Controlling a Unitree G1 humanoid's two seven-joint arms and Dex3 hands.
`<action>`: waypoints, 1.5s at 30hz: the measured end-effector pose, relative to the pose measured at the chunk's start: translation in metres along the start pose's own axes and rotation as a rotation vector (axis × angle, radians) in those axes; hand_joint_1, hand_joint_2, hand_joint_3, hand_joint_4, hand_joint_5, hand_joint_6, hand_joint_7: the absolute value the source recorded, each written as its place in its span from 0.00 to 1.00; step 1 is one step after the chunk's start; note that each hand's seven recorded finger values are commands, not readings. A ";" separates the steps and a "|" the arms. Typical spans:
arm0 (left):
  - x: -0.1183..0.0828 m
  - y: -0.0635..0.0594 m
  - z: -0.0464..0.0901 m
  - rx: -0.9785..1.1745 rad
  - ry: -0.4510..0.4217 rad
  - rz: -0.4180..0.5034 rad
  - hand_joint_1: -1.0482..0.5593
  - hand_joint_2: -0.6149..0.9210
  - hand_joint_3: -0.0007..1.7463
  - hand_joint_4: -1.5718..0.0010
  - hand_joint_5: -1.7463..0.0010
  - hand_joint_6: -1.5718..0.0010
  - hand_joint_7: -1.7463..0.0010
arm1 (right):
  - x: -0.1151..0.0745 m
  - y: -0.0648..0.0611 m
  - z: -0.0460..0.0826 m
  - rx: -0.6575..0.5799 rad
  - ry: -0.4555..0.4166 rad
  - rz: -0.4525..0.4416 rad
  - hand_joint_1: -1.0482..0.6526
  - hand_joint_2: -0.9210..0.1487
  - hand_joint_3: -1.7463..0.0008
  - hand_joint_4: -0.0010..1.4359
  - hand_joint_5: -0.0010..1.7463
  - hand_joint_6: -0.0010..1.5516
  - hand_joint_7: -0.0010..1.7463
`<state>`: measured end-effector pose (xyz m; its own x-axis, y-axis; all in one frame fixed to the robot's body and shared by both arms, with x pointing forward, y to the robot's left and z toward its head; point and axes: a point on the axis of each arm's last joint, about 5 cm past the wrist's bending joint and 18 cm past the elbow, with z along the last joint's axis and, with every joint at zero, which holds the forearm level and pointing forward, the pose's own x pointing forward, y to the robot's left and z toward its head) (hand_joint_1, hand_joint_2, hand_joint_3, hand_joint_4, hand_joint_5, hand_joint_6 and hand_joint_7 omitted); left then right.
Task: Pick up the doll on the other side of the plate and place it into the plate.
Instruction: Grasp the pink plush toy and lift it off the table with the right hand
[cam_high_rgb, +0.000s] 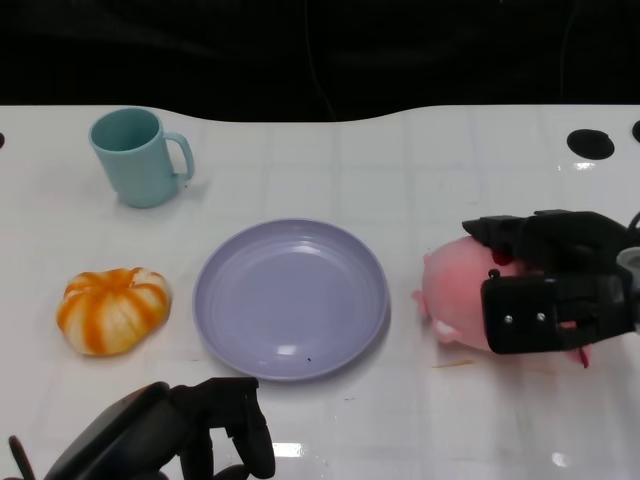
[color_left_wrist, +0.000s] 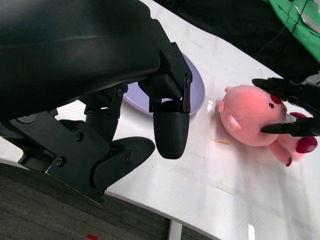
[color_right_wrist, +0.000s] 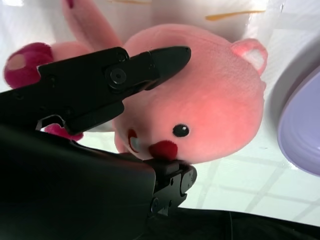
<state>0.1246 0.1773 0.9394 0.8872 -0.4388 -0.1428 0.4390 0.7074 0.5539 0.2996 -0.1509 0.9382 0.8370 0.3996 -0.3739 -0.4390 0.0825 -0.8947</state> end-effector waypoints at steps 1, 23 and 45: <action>0.000 0.000 0.000 0.000 -0.001 0.000 0.55 0.79 0.60 0.59 0.04 0.59 0.21 | 0.003 0.000 0.001 -0.008 -0.001 0.001 0.09 0.00 0.94 0.03 0.12 0.08 0.01; 0.000 0.000 0.004 0.001 -0.010 -0.003 0.55 0.79 0.58 0.59 0.03 0.59 0.21 | 0.033 0.013 0.005 0.115 0.014 -0.115 0.46 0.00 0.87 0.53 0.83 0.76 0.22; 0.004 -0.001 -0.002 0.011 -0.022 -0.013 0.56 0.79 0.59 0.58 0.04 0.59 0.20 | 0.027 0.024 0.010 0.178 -0.151 -0.500 0.51 0.51 0.25 0.67 1.00 0.48 1.00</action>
<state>0.1277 0.1762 0.9365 0.8781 -0.4600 -0.1314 0.4485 0.6959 0.5609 0.3084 -0.1291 0.9085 0.9074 0.3974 0.1370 -0.0593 0.4437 -0.8942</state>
